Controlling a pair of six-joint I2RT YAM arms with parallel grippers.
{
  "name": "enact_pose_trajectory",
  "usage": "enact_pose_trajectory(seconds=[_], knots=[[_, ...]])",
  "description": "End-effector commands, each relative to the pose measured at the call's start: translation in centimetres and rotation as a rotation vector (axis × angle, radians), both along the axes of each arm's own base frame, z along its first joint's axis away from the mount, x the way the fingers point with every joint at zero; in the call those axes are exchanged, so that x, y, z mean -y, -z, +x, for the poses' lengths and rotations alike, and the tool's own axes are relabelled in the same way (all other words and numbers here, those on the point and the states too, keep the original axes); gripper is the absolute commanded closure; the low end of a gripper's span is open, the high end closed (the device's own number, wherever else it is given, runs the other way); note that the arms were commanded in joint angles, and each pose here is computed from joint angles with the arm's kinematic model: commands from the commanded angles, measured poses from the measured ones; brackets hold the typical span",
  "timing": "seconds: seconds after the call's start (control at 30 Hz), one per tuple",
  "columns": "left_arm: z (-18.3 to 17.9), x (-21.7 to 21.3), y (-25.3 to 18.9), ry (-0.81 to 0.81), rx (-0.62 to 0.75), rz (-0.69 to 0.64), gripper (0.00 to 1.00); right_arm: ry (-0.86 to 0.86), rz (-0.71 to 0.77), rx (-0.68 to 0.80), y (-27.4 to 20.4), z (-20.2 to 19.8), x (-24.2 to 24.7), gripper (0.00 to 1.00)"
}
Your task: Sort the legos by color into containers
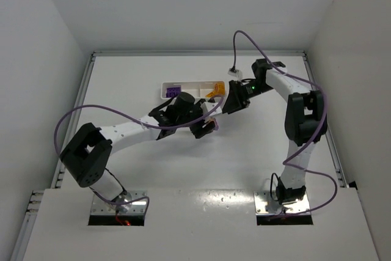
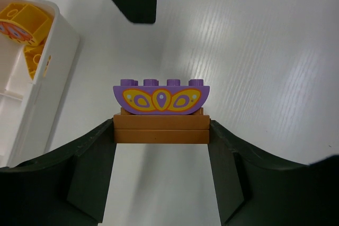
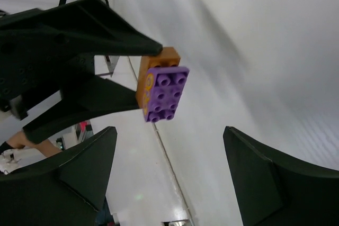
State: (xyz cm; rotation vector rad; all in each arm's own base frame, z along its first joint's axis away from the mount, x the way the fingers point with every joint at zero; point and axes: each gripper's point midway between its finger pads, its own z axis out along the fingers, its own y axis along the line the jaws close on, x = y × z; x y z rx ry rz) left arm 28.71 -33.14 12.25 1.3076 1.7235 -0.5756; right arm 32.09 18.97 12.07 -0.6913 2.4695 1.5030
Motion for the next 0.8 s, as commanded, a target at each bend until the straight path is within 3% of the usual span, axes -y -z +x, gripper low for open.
enact_pose_trajectory(seconds=[0.0,0.27,0.37,0.47,0.5,0.57,0.6,0.67,0.77], knots=[[1.1,0.8,-5.1,-0.004,0.064,-0.110,0.62,-0.042,0.010,0.020,-0.2,0.6,-1.4,0.18],[1.3,1.4,-6.0,-0.009,0.051,-0.138,0.62,-0.108,0.014,-0.014,0.5,-0.3,-3.7,0.19],[1.3,1.4,-5.6,-0.014,0.037,-0.135,0.62,-0.147,0.025,-0.011,0.1,-1.2,-4.6,0.24],[1.4,1.6,-6.0,-0.014,0.043,-0.142,0.62,-0.171,0.034,-0.011,0.0,-1.8,-5.2,0.47],[1.5,1.6,-6.2,-0.013,0.050,-0.148,0.62,-0.177,0.047,-0.003,-0.1,-1.8,-5.3,0.62],[1.6,1.6,-6.2,-0.021,0.053,-0.145,0.62,-0.187,0.076,-0.008,-0.6,-2.1,-5.4,0.77],[1.6,1.6,-6.2,-0.021,0.053,-0.145,0.62,-0.187,0.076,-0.008,-0.6,-2.1,-5.4,0.89],[2.0,0.8,-5.2,-0.043,0.053,-0.122,0.62,-0.197,0.087,0.000,-0.7,-2.3,-5.4,0.98],[1.5,0.1,-4.6,-0.048,0.056,-0.106,0.64,-0.157,0.098,0.001,-1.1,-1.3,-4.3,1.00]])
